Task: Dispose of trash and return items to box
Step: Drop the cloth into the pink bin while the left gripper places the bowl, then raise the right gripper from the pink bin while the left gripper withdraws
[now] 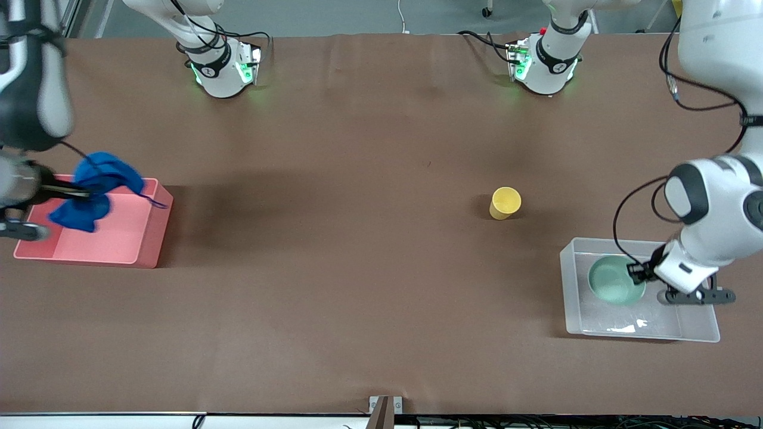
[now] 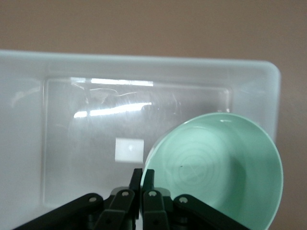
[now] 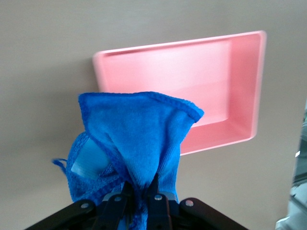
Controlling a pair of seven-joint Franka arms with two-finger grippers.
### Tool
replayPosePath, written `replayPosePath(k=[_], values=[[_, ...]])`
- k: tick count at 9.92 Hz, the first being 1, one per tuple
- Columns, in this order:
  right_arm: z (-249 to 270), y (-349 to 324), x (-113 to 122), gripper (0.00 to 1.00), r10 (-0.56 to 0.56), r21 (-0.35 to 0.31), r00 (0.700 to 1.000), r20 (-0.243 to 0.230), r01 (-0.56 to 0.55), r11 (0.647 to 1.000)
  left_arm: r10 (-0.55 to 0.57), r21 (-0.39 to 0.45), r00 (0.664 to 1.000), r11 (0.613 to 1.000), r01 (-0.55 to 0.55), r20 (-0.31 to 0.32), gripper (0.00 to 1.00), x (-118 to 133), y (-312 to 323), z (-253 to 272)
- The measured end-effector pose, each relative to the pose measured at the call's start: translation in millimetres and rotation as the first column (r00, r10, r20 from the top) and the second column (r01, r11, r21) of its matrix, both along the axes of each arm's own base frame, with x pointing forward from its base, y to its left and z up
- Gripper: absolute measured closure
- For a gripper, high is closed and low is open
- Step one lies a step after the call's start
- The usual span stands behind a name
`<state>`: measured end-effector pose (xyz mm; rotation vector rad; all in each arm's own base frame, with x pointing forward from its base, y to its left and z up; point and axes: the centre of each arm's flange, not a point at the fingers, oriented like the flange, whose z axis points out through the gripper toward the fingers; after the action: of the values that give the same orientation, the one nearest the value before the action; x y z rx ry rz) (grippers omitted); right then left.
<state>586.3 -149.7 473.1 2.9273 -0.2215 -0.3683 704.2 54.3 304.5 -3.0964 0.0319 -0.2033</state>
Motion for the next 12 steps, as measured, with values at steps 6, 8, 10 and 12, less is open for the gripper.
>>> replayPosePath(k=[6,8,10,12], values=[[-176.5,-71.2,-43.1,0.87,0.075,0.053,0.990,0.118,-0.081,0.995,-0.028,-0.032,0.997,0.999,0.026,-0.066,0.93,6.4,19.8,-83.8],[-226.9,-61.9,-63.2,0.85,0.066,0.069,0.987,0.144,-0.077,0.995,-0.025,-0.026,0.998,0.999,0.023,-0.056,0.76,8.1,23.8,-82.8],[-247.2,-59.8,-71.2,0.75,0.079,0.078,0.988,0.131,-0.089,0.993,-0.029,-0.023,0.999,0.999,0.028,-0.014,0.49,13.8,21.4,-53.7],[-242.9,-59.1,-67.6,0.47,0.088,0.076,0.986,0.141,-0.100,0.992,-0.043,-0.033,0.998,0.998,0.044,0.049,0.19,11.0,9.7,16.3]])
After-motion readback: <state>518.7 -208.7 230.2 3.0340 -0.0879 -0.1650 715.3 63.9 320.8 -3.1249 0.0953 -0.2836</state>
